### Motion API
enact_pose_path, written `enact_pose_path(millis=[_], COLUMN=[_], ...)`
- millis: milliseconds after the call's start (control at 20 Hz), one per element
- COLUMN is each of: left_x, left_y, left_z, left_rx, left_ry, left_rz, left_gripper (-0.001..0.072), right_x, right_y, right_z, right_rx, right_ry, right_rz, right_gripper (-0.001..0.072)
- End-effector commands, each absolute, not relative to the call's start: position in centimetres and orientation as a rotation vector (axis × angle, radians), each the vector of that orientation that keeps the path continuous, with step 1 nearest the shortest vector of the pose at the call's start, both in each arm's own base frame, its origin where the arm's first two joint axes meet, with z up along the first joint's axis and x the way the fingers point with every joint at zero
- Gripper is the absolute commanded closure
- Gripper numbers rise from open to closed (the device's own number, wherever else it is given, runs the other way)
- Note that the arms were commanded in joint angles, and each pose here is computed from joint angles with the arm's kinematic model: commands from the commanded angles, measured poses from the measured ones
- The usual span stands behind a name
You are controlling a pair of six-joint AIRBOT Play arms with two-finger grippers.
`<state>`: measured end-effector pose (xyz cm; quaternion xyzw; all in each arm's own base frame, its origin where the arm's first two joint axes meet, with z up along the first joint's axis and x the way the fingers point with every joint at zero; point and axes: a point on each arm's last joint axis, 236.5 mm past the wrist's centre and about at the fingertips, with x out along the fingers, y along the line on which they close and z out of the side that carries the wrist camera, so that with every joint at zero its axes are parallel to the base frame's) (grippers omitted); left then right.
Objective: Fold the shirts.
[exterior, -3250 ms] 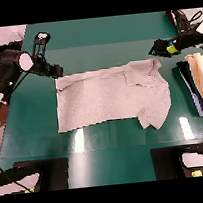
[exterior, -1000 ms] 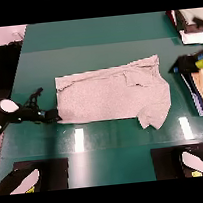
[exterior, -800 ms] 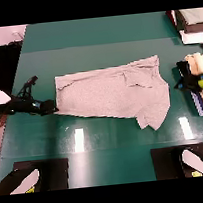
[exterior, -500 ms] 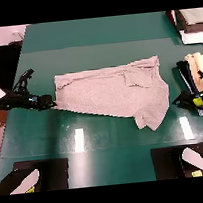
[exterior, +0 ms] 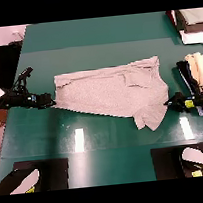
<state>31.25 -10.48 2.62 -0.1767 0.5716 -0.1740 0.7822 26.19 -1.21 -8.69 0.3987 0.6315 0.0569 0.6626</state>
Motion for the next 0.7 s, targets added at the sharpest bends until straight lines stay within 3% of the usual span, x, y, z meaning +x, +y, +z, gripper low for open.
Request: enact_pose_path(millis=[0,100,350,500,650], left_x=[31.4,31.4,34.7,38.1,38.2], left_y=[-10.5,-10.5,-10.2,-10.1,-10.0], left_z=[2.7,2.7,8.6,19.6,32.7], left_rx=[-0.382,-0.382,-0.333,-0.263,-0.177], left_ry=[1.228,1.228,1.078,0.814,0.516], left_rz=[-0.374,-0.375,-0.392,-0.420,-0.440], left_gripper=[0.0685,0.0685,0.0686,0.0685,0.0685], right_x=[26.7,26.7,30.1,35.4,37.5], right_y=[-0.3,0.6,0.8,-0.5,-0.4], right_z=[-9.1,-9.1,-3.2,7.9,22.9], right_rx=[0.874,0.829,0.709,0.551,0.374], right_ry=[1.427,1.436,1.339,1.045,0.694], right_rz=[0.158,0.199,0.277,0.244,0.242], right_gripper=[0.0545,0.0698,0.0700,0.0700,0.0700])
